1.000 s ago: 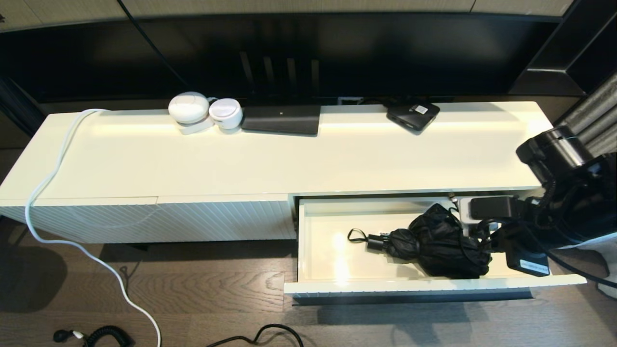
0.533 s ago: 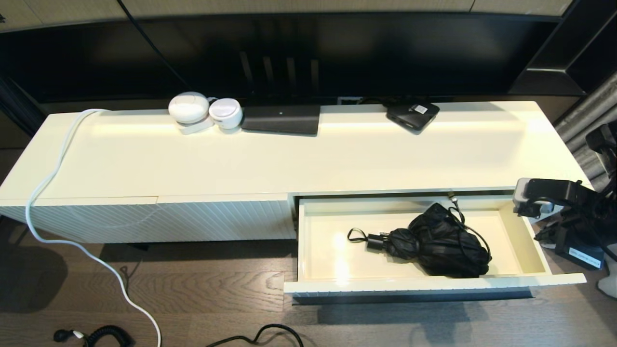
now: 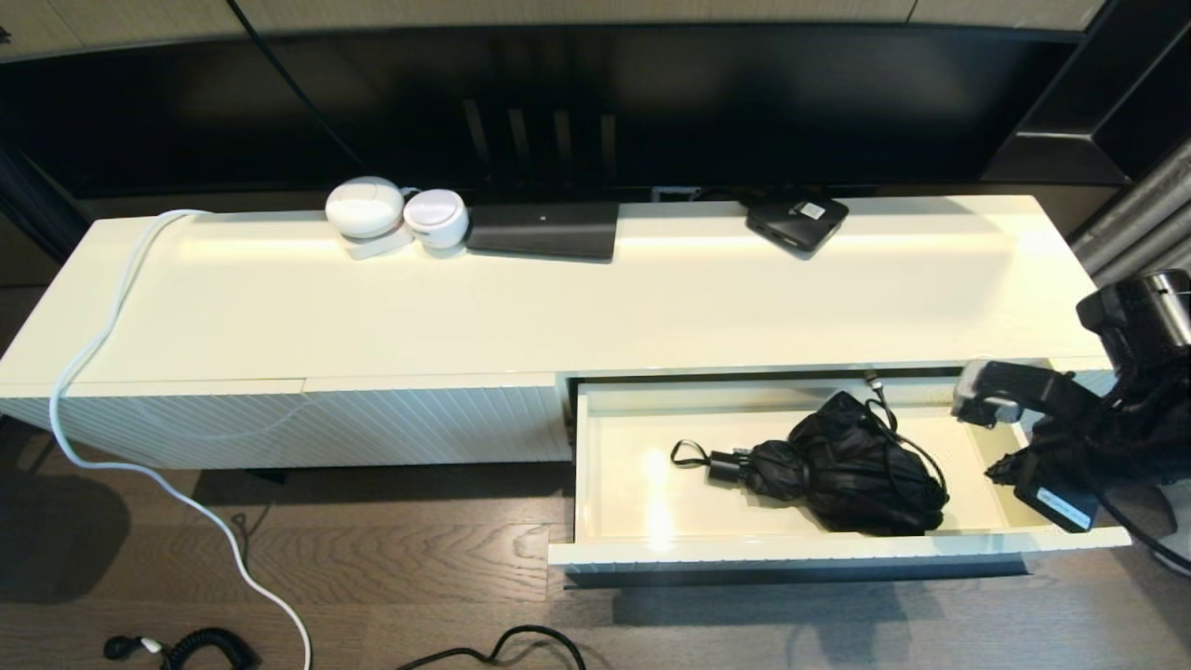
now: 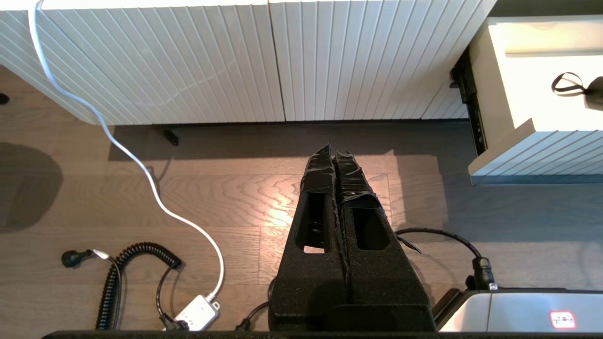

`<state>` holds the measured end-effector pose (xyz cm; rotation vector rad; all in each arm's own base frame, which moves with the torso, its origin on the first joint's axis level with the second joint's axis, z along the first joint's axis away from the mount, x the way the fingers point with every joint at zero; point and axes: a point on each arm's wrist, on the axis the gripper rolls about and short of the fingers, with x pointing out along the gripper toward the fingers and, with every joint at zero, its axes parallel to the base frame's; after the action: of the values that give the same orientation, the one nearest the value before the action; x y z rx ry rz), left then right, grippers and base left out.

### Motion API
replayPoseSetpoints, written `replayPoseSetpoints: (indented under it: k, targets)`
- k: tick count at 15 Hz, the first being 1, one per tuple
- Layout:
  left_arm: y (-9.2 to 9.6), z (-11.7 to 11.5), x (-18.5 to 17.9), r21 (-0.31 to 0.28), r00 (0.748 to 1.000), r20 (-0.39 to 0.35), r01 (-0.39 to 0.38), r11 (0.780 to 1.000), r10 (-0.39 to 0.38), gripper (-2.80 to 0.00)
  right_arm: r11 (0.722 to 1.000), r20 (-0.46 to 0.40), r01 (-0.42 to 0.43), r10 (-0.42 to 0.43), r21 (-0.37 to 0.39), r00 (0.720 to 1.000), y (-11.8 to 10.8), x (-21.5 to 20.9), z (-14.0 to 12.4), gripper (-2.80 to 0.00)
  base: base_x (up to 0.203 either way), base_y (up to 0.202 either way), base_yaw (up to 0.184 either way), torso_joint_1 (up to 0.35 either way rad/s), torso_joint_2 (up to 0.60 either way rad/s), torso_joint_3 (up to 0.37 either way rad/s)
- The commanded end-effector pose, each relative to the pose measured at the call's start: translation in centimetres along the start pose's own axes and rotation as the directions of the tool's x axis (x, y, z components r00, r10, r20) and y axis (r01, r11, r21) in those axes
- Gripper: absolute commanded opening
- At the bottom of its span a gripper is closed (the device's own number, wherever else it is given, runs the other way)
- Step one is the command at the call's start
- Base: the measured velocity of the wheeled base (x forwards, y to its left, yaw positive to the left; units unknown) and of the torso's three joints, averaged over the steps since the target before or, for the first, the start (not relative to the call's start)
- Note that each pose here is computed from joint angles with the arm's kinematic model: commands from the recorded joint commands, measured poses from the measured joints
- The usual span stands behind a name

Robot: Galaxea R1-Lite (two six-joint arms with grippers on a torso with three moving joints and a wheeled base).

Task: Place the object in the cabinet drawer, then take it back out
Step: Open the drawer, then take the data cable out of the drawer and put it on the table

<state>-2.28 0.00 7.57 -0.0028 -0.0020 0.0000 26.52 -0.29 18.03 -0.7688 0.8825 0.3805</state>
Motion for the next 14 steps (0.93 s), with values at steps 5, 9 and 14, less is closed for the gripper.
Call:
replayPoseSetpoints:
  k: [5,9,14]
  targets:
    - [0.0,0.0,0.0,0.0,1.0,0.001,0.0,1.0,0.0,-2.8,0.998,-0.018,-0.054,0.054,0.014,0.998,-1.8,4.6,1.9,-2.8,0.0,0.0,0.0,0.0,0.0,0.0]
    - [0.0,0.0,0.0,0.0,1.0,0.001,-0.001,1.0,0.001,-2.8,0.995,-0.009,-0.044,0.045,0.088,0.999,-2.5,5.3,2.6,-2.8,0.0,0.0,0.0,0.0,0.0,0.0]
    - [0.0,0.0,0.0,0.0,1.0,0.001,0.0,1.0,0.0,-2.8,0.992,0.058,-0.016,0.009,0.122,0.998,-2.7,4.6,3.4,0.0,0.0,0.0,0.0,0.0,0.0,0.0]
